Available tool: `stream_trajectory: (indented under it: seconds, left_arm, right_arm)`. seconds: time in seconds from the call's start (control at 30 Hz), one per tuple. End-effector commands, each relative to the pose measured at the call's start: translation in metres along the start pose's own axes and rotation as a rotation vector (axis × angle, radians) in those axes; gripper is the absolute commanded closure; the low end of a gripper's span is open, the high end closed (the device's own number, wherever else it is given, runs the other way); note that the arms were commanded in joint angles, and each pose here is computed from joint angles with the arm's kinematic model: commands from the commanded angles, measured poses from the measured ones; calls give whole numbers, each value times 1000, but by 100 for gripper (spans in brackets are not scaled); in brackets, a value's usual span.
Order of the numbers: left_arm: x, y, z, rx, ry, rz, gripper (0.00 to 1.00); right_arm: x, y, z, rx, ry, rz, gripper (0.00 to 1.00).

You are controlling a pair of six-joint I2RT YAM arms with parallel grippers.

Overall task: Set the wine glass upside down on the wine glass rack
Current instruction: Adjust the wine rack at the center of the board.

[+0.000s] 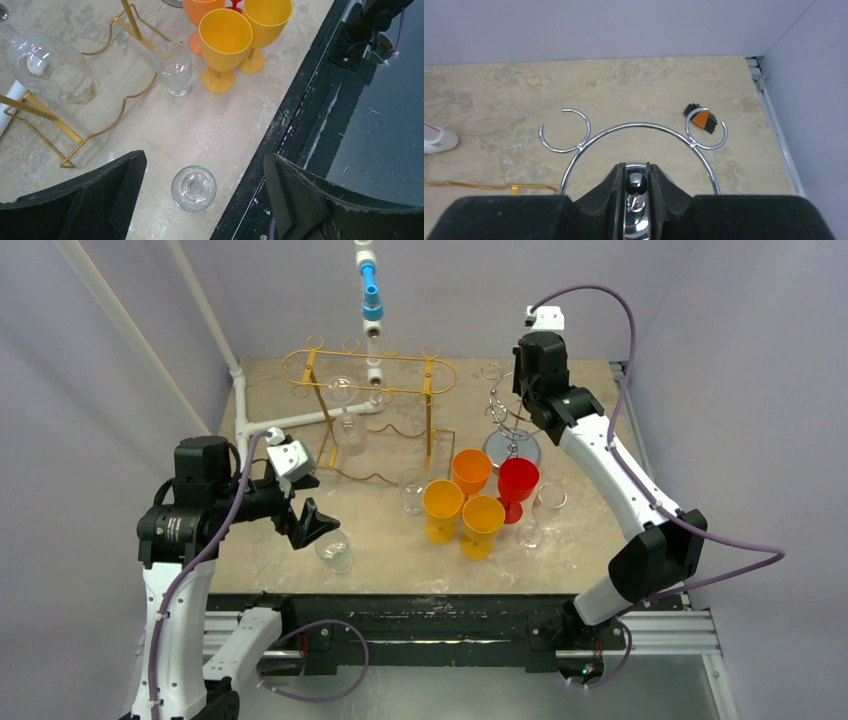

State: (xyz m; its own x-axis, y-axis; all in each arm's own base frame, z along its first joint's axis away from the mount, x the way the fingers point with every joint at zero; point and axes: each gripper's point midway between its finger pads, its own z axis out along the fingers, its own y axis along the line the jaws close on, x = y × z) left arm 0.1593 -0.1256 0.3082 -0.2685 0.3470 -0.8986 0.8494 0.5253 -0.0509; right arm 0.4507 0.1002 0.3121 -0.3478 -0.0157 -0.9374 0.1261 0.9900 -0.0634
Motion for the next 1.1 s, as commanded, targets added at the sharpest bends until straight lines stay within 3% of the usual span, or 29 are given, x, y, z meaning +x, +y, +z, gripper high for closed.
stream_trajectory:
  seconds: [0.0, 0.13, 0.33, 0.67, 1.07]
  left_arm:
    - [-9, -3, 3, 44, -44, 53, 5]
    - [-8, -1, 4, 42, -39, 64, 5]
    - [-8, 4, 6, 38, -35, 83, 5]
    - [-14, 8, 5, 33, -39, 101, 5]
    - [-20, 9, 3, 20, -49, 120, 5]
  right_arm:
    - [-17, -11, -2, 21, -63, 22, 86]
    - [-30, -22, -3, -14, -99, 21, 92]
    - [-52, -26, -6, -105, -184, -28, 86]
    - [-86, -18, -30, -208, -307, -153, 99]
    - [-105, -18, -41, -254, -422, -230, 100]
